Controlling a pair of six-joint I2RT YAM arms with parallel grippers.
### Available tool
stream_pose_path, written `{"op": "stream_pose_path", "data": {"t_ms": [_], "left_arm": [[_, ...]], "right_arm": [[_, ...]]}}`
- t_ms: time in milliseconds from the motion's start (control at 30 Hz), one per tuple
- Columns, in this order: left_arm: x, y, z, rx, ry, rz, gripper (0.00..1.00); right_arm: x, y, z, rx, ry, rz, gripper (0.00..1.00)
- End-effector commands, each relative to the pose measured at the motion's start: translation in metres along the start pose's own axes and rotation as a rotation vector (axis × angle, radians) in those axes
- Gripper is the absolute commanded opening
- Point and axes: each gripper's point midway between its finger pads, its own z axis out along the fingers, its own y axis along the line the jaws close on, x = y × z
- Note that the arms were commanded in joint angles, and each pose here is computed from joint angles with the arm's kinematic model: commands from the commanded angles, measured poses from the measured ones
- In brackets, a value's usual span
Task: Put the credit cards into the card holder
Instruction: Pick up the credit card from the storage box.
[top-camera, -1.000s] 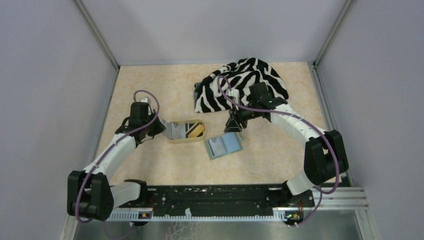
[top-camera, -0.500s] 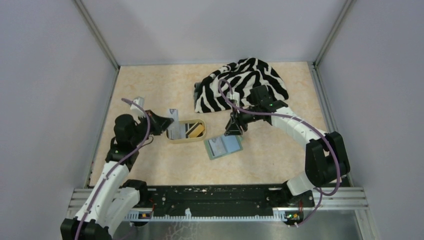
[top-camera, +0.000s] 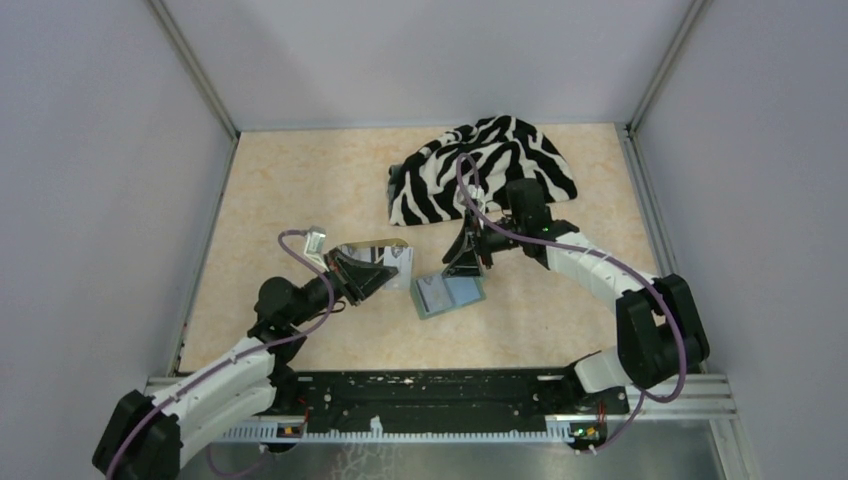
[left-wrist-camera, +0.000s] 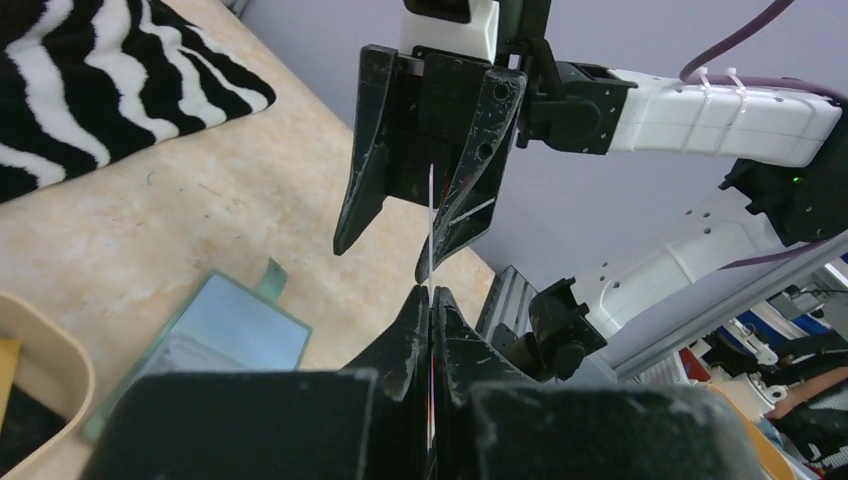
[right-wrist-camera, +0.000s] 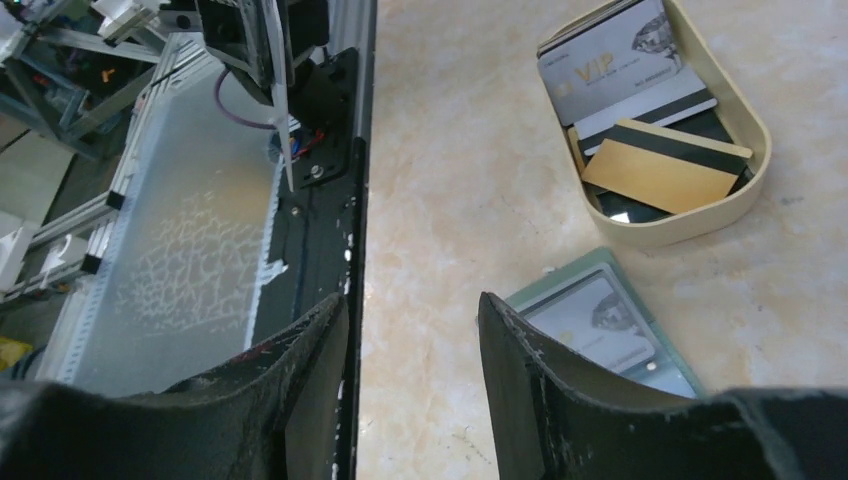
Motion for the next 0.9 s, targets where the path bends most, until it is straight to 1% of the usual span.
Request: {"op": "stream_pose_path", "data": {"t_ms": [0, 167, 300, 400, 500, 667, 867], "left_arm": [[-0.019, -0.021, 0.015, 0.088, -0.164, 0.063, 0.00], [-0.009, -0.029, 0.035, 0.111, -0.152, 0.058, 0.00], [-0.005, -0.037, 0.046, 0.129, -0.143, 0.066, 0.00], [-0.001, -0.038, 0.051, 0.134, -0.136, 0.063, 0.00], [0.002, -0.041, 0.054, 0.147, -0.131, 0.056, 0.00], [0.006, -0.042, 0.056, 0.160, -0.124, 0.046, 0.00], [0.012, -0.043, 0.062, 0.175, -0.094, 0.035, 0.00]], "right_arm": [[-0.043, 0.032, -0.004, -0.107, -0.130, -0.068, 0.52], [-0.053, 0.046, -0.007, -0.140, -0.173, -0.078, 0.55], [-0.058, 0.047, -0.008, -0.129, -0.198, -0.075, 0.57], [-0.061, 0.046, -0.008, -0.118, -0.217, -0.057, 0.56], [-0.065, 0.049, -0.009, -0.117, -0.242, -0.043, 0.53], [-0.071, 0.055, -0.011, -0.119, -0.289, -0.022, 0.43], [-0.072, 0.056, -0.011, -0.120, -0.295, -0.008, 0.13]]}}
